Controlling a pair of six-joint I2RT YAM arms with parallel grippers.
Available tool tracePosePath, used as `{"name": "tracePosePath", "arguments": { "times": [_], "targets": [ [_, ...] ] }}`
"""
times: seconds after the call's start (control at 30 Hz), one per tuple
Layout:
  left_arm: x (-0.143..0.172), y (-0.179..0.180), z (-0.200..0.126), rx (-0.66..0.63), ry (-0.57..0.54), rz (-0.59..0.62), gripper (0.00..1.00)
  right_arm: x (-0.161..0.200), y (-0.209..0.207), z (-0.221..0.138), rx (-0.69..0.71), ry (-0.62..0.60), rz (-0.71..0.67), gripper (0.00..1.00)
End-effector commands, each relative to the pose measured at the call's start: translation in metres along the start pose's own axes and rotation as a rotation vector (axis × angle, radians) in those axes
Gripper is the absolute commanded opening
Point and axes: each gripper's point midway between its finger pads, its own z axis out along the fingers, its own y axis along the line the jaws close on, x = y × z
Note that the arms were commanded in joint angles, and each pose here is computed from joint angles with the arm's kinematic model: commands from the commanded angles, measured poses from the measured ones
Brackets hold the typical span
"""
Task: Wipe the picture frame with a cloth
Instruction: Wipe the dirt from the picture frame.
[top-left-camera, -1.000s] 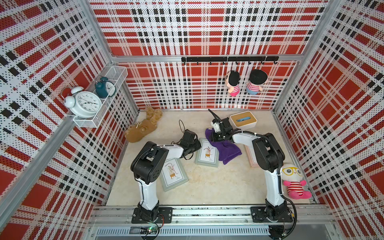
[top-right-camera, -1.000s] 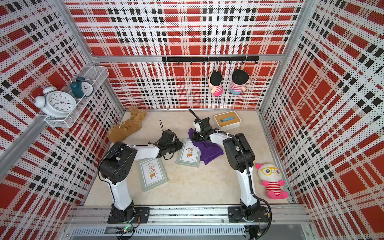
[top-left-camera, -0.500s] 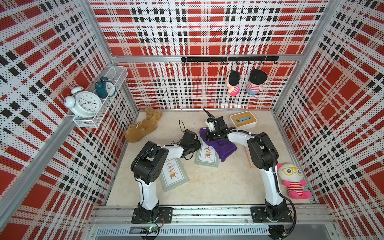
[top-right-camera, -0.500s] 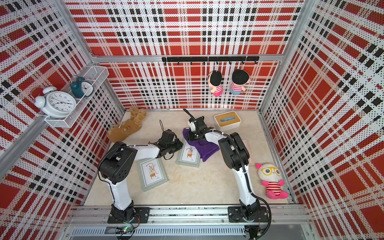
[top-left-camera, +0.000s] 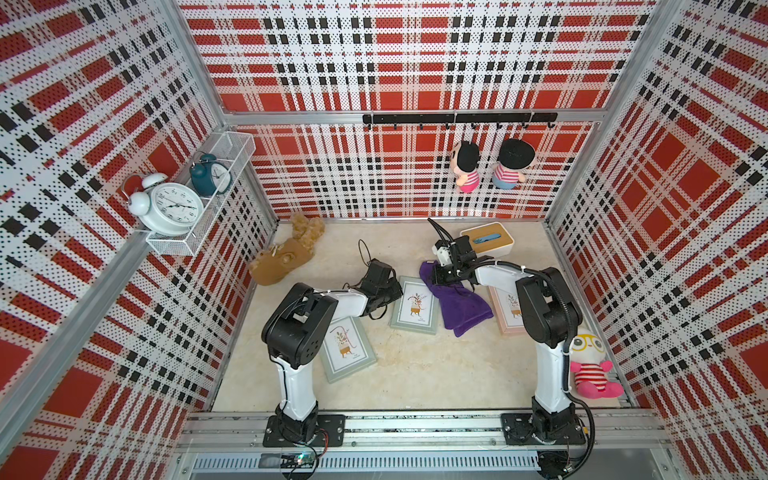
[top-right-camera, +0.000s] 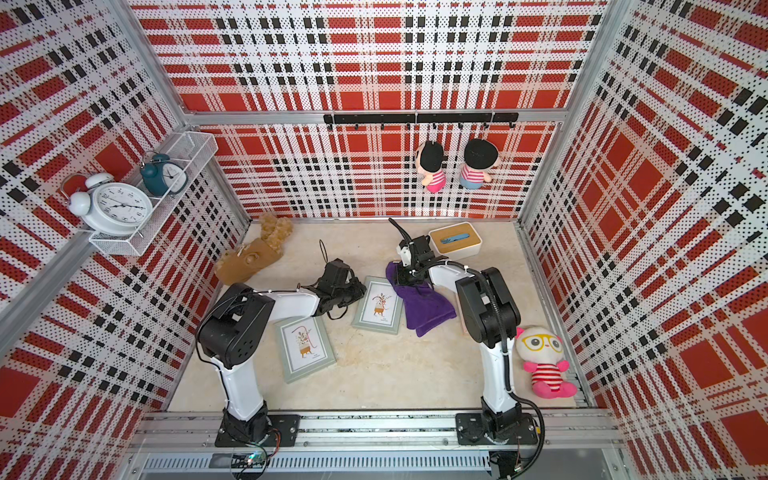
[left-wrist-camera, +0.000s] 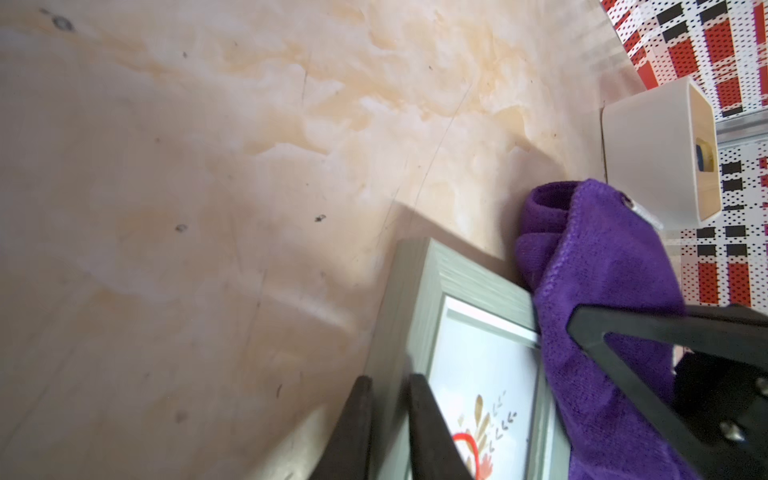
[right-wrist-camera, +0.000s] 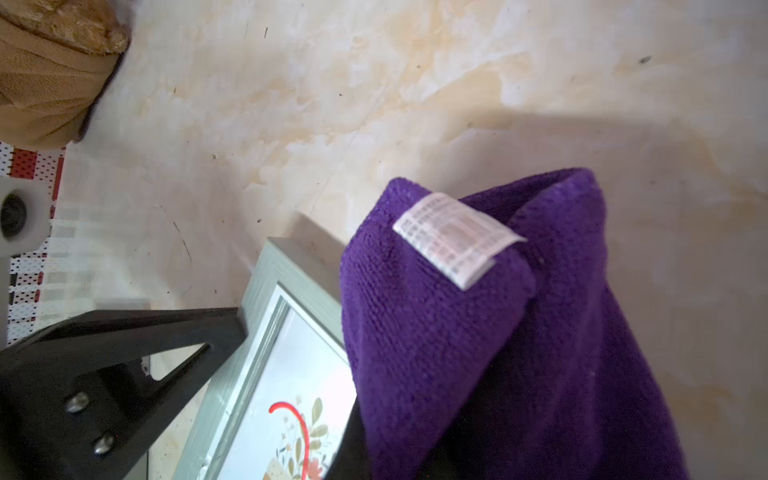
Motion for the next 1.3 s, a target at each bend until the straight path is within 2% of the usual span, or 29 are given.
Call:
{"name": "tracePosePath", "arguments": {
  "times": [0.0,0.13,0.27,0.4,0.53,0.73,0.87,1.03,1.13,1.27],
  "targets": [
    [0.055,0.065,0.012,-0.217,0.164,-0.006,0.19,0.053,0.011,0.039,0.026,0.183,0.01,0.0],
    [0.055,0.065,0.01,-0.216,0.163,-0.007,0.19,0.047,0.056,0.061,-0.101,0.18,0.003,0.0],
    [0.056,0.065,0.01,-0.215,0.167,-0.002,0.19,0.04,0.058,0.06,-0.116,0.166,0.0,0.0],
    [0.055,0.064,0.01,-0.214,0.164,-0.001,0.19,0.044,0.007,0.038,0.046,0.167,0.039,0.0],
    [0.056,0.065,0.009,-0.214,0.165,-0.001,0.19,0.048,-0.059,-0.012,0.236,0.123,0.144,0.0],
    [0.048,0.051,0.009,-0.173,0.156,0.017,0.2,0.058,-0.077,-0.075,0.353,0.049,0.192,0.0],
    [0.034,0.027,0.008,-0.113,0.149,0.06,0.25,0.074,-0.07,-0.079,0.312,0.044,0.24,0.0],
    [0.016,-0.016,0.0,0.009,0.137,0.098,0.4,0.085,-0.046,-0.057,0.153,0.073,0.256,0.0],
    [0.012,-0.022,-0.006,0.028,0.126,0.095,0.42,0.081,-0.027,-0.043,0.078,0.082,0.226,0.0],
    [0.019,-0.011,-0.008,0.003,0.132,0.073,0.42,0.066,-0.014,-0.024,0.017,0.077,0.199,0.0]
  ]
}}
